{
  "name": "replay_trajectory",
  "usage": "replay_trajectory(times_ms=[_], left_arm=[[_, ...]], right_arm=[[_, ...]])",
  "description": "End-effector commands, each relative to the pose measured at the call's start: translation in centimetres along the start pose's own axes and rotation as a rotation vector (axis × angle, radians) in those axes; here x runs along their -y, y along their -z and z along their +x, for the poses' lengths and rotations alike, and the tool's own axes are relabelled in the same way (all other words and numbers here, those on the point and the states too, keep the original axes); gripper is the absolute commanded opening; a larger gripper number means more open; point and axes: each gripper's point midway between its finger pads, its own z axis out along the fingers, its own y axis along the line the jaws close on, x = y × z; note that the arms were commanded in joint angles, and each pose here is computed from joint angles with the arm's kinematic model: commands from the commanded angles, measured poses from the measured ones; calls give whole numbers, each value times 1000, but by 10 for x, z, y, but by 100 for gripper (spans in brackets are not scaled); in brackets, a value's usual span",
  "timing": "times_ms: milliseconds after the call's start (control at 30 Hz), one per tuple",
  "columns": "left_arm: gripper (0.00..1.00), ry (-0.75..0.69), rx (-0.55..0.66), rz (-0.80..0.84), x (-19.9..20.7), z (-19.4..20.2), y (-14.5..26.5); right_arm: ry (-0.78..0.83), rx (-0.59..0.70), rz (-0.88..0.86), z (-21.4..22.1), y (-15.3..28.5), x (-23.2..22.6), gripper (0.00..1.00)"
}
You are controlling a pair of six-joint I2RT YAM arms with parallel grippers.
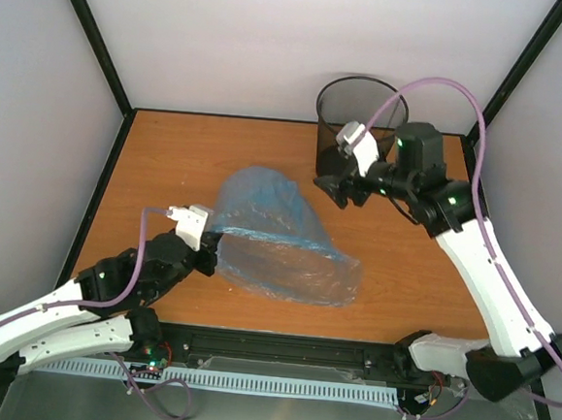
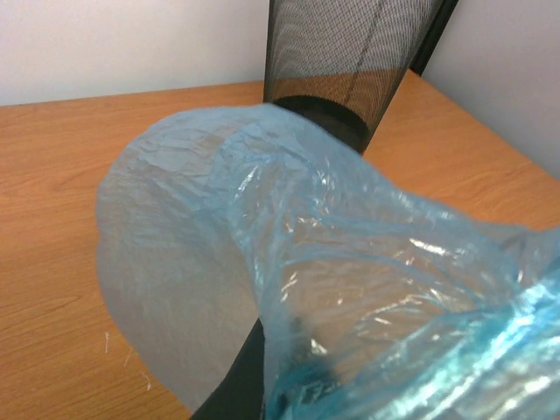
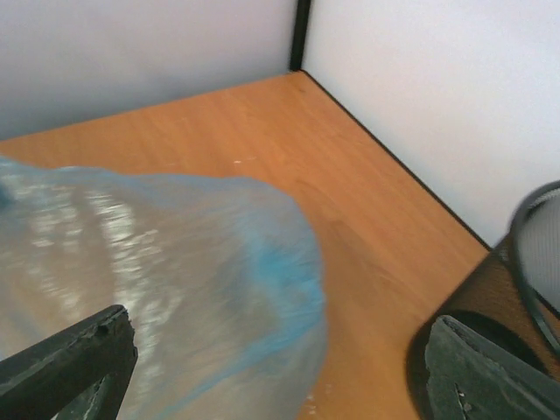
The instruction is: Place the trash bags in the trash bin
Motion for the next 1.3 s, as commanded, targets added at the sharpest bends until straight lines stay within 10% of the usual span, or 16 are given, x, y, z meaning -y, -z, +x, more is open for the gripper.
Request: replay_trajectory(times_ms=[0, 600, 1267], left_arm=[[1, -1, 16, 2, -1, -4, 5], [1, -23, -36, 21, 5, 7, -2], [1, -25, -41, 20, 6, 8, -3]], right_arm=[[-29, -146, 141, 19, -30, 49, 89], [-123, -302, 274, 38, -115, 189, 80], [-151, -375, 193, 60, -123, 183, 66]])
